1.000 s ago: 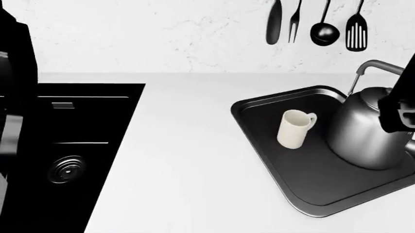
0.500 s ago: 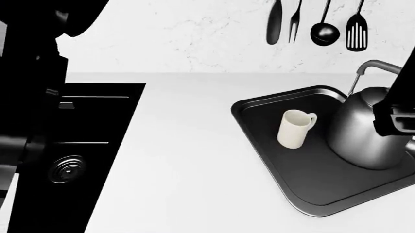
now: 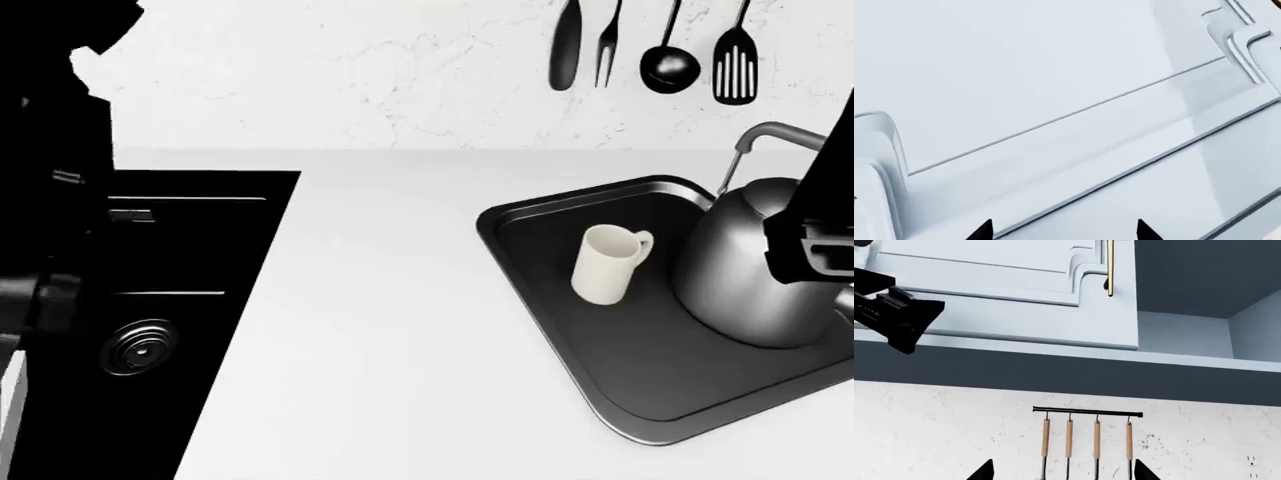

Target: Pick the kettle from the counter and place it on the tray. Then pick the mug from the cabinet and place it on the tray. Then close the cabinet doors.

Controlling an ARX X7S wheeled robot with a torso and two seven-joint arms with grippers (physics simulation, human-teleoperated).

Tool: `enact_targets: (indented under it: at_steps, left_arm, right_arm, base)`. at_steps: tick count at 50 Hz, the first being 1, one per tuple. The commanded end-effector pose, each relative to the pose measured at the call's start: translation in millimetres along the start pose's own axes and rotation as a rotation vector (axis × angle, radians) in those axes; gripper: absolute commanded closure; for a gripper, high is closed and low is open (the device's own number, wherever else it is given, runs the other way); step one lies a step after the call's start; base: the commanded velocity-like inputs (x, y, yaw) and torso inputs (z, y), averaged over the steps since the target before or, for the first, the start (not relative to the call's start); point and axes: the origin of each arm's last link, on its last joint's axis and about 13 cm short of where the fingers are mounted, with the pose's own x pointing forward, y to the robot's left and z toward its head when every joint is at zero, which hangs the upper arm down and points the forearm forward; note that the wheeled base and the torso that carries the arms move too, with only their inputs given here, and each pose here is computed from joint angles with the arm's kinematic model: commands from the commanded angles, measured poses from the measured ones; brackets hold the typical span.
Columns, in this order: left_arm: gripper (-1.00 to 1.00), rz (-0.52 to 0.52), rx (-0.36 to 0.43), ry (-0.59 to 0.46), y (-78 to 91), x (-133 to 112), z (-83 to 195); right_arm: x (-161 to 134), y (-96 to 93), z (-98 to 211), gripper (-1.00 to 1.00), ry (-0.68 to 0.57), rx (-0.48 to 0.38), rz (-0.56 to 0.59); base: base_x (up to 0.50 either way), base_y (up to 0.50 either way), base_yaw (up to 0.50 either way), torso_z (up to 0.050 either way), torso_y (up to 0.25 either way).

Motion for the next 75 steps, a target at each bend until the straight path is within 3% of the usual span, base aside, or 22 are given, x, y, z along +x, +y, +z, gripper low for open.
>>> enact_targets:
  at_steps: [1,6,13,20,22,26,30,40,75]
  left_arm:
    - [-1.0,-0.067,-0.344,-0.029,23.3,-14.8,35.9]
    - [-1.0,-0.072,-0.369,-0.139,29.4,-54.3,48.3]
    - [-1.0,-0.002,-0.419,-0.209,35.8,-113.9,32.3]
    - [-1.0,0.068,-0.426,-0.182,33.3,-164.7,10.2]
    - [-1.0,0.142,-0.423,-0.161,30.6,-178.4,2.5]
    - [-1.0,0.173,-0.377,-0.171,26.8,-205.1,-7.5]
    - [-1.0,0.173,-0.385,-0.19,27.7,-223.1,-9.5]
    - [-1.0,0.206,-0.402,-0.184,29.1,-237.0,-16.8]
    - [-1.0,0.217,-0.418,-0.168,30.2,-238.0,-20.9]
  right_arm:
    - [-0.7,0.0,1.5,-1.0,-0.011,0.008,0.005]
    - [0.3,-0.1,5.5,-1.0,-0.028,0.001,0.005]
    - [8.1,0.3,21.8,-1.0,-0.079,-0.023,-0.001]
    - [17.0,2.1,38.4,-1.0,-0.127,-0.031,0.008]
    - [18.7,2.7,40.4,-1.0,-0.133,-0.031,0.01]
    - [20.6,2.7,41.7,-1.0,-0.138,-0.035,0.011]
    - [21.1,2.4,41.2,-1.0,-0.14,-0.033,0.009]
    - [21.1,3.3,42.2,-1.0,-0.141,-0.032,0.015]
    - [20.8,1.7,44.6,-1.0,-0.145,-0.027,0.009]
  base:
    - [0.0,0.0,0.0,0.0,0.0]
    - [0.0,0.0,0.0,0.0,0.0]
    - [0.0,0.0,0.0,0.0,0.0]
    - [0.0,0.0,0.0,0.0,0.0]
    - [0.0,0.0,0.0,0.0,0.0]
    - [0.0,0.0,0.0,0.0,0.0]
    - [0.0,-0.12,0.0,0.0,0.0]
    - [0.0,-0.5,0.0,0.0,0.0]
    - [0.0,-0.5,0.0,0.0,0.0]
